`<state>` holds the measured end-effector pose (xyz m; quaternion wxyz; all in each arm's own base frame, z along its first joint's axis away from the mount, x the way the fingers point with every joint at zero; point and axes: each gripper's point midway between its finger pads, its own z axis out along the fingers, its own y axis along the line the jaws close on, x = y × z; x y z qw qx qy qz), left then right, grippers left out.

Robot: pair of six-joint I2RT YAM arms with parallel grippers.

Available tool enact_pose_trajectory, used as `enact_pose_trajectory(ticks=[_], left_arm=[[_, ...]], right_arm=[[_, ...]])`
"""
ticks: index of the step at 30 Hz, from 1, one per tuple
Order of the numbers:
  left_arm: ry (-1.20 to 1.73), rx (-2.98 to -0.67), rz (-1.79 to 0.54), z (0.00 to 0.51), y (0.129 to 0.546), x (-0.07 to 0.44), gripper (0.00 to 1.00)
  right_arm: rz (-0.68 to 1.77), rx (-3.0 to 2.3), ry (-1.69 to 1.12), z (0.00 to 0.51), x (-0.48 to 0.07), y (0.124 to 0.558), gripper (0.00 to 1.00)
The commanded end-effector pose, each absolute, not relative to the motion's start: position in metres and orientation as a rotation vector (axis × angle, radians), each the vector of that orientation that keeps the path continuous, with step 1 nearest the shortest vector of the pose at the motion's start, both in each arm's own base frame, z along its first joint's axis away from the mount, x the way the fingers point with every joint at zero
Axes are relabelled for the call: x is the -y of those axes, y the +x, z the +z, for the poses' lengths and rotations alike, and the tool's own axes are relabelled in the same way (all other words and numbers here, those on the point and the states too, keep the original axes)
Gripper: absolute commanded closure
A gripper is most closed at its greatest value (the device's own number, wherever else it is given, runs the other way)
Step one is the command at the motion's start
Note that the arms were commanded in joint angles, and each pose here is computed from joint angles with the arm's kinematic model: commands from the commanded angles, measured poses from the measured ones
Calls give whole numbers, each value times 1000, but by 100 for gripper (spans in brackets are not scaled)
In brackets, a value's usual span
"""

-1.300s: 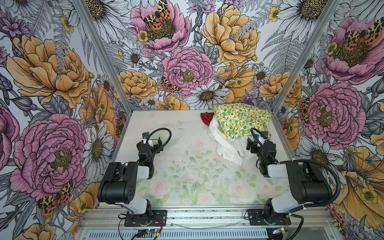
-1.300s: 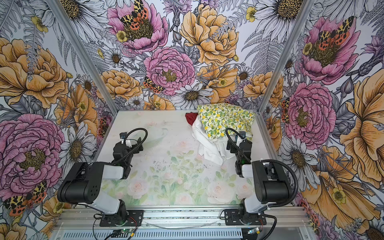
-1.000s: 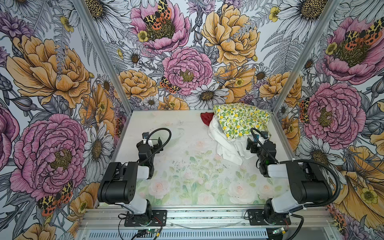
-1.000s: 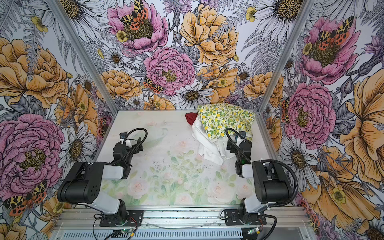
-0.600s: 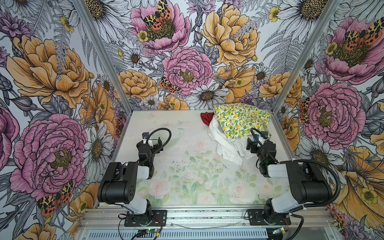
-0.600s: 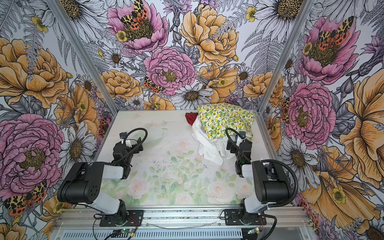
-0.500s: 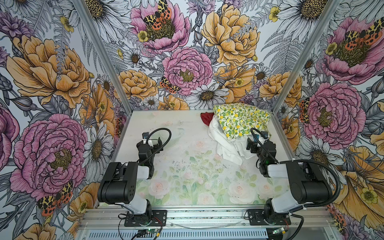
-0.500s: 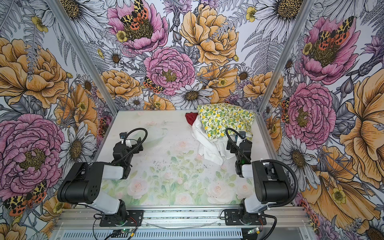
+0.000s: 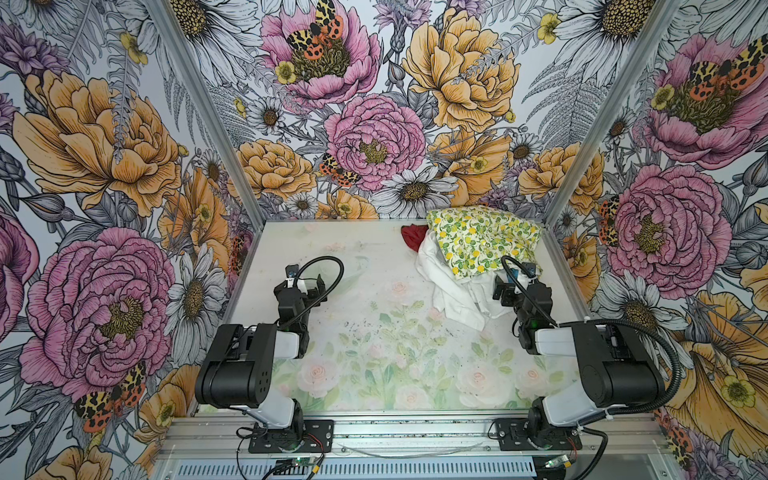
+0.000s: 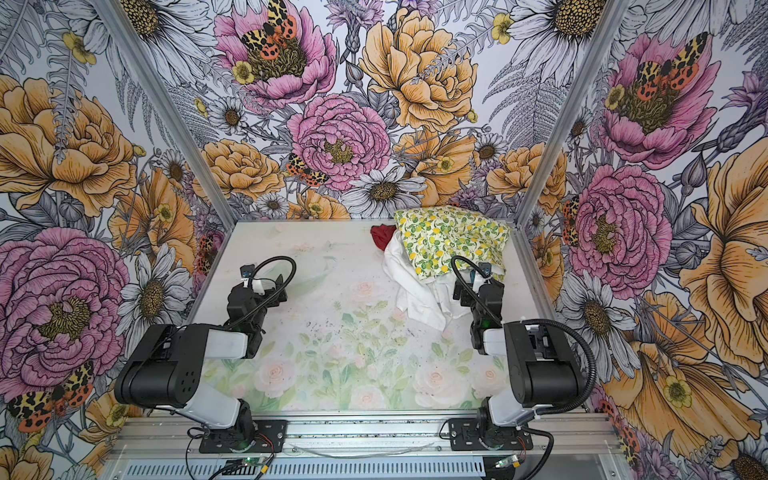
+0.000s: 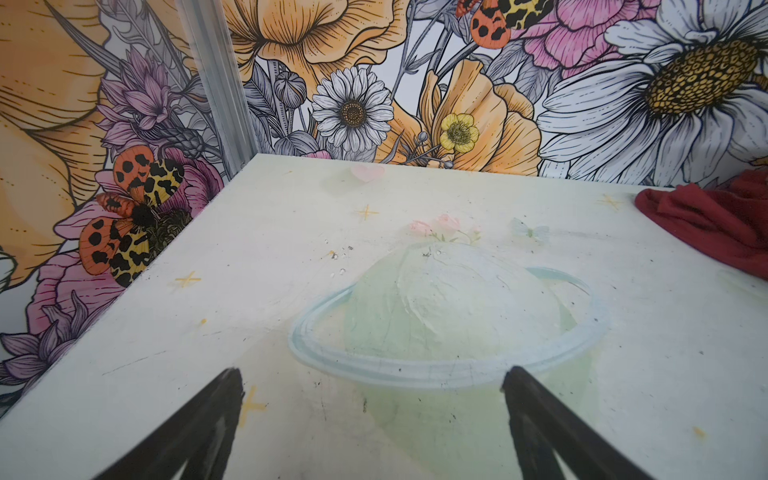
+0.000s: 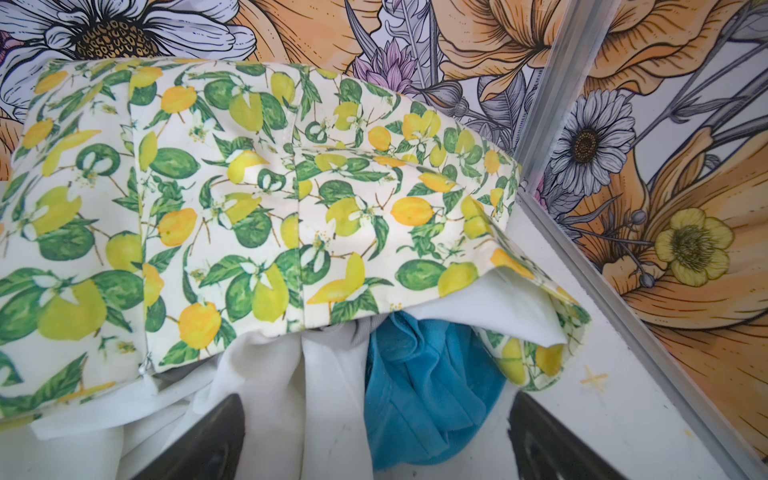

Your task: Pick out a specific cloth from the pile

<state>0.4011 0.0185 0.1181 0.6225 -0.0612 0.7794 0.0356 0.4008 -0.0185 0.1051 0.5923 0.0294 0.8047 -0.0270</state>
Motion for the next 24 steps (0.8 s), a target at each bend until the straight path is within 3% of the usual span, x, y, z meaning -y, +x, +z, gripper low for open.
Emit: enact_pose_trajectory(ticks=[1, 24], left_arm=[[-139, -1747, 109, 130, 404, -19, 1], [-142, -1745, 124, 131, 403, -19, 1]], right_arm=[[-66, -1845, 66, 112, 20, 404, 1], [-66, -1781, 64, 121, 20, 392, 1]])
